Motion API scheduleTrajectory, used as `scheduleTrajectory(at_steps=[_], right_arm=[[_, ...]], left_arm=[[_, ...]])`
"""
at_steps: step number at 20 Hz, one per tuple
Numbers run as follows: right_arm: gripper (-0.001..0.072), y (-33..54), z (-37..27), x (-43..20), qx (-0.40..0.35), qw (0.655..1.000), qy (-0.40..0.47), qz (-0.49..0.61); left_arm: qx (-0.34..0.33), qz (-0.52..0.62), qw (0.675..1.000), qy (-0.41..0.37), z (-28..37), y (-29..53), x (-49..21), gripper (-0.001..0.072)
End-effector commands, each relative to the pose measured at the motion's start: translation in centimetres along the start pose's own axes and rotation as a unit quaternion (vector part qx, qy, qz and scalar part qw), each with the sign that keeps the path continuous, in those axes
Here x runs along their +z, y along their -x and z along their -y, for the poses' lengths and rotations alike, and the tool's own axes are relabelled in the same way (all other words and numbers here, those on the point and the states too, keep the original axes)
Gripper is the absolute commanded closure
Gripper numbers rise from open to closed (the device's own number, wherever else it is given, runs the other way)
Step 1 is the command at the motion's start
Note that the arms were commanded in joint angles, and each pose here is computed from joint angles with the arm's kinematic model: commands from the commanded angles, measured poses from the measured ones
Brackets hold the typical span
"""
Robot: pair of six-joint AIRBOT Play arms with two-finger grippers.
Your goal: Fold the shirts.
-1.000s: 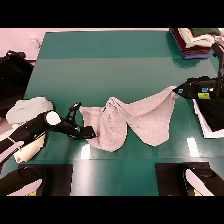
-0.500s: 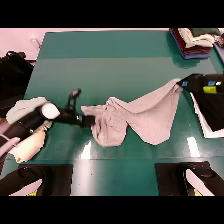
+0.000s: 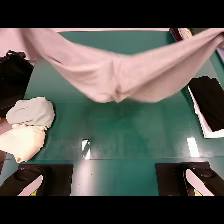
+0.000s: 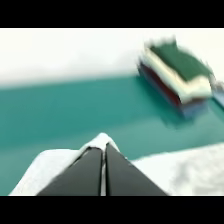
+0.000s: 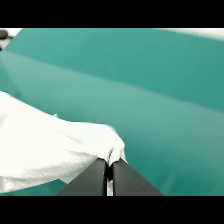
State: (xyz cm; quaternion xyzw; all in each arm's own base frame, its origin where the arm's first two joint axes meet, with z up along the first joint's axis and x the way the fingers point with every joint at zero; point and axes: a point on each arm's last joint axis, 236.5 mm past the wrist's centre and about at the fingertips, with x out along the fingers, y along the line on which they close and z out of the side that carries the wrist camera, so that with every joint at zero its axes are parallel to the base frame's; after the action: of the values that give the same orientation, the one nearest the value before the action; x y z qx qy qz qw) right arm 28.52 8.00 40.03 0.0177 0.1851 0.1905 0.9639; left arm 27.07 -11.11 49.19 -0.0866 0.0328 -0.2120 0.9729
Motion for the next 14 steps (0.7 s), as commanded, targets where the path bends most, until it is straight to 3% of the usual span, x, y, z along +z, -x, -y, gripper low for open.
scheduleTrajectory(at_steps=[1,4,9,14], right_arm=[[0.0695,5.3,0.7,3.7,-0.07,0.995,0.039,0.052],[0.0695,8.0,2.2,4.5,-0.125,0.99,0.04,0.058],[0.0695,5.4,3.7,1.7,-0.126,0.992,0.01,-0.024],[0.0695,-3.8,7.9,-7.8,-0.11,0.97,-0.063,-0.209]], left_arm=[[0.061,0.144,0.985,-0.067,0.2,10.1,9.7,0.0684],[0.06,0.158,0.983,-0.069,0.4,10.8,10.5,0.0684],[0.066,0.109,0.99,-0.062,-1.0,6.6,8.1,0.0684],[0.095,-0.149,0.983,-0.037,-7.1,-6.7,-8.2,0.0683]])
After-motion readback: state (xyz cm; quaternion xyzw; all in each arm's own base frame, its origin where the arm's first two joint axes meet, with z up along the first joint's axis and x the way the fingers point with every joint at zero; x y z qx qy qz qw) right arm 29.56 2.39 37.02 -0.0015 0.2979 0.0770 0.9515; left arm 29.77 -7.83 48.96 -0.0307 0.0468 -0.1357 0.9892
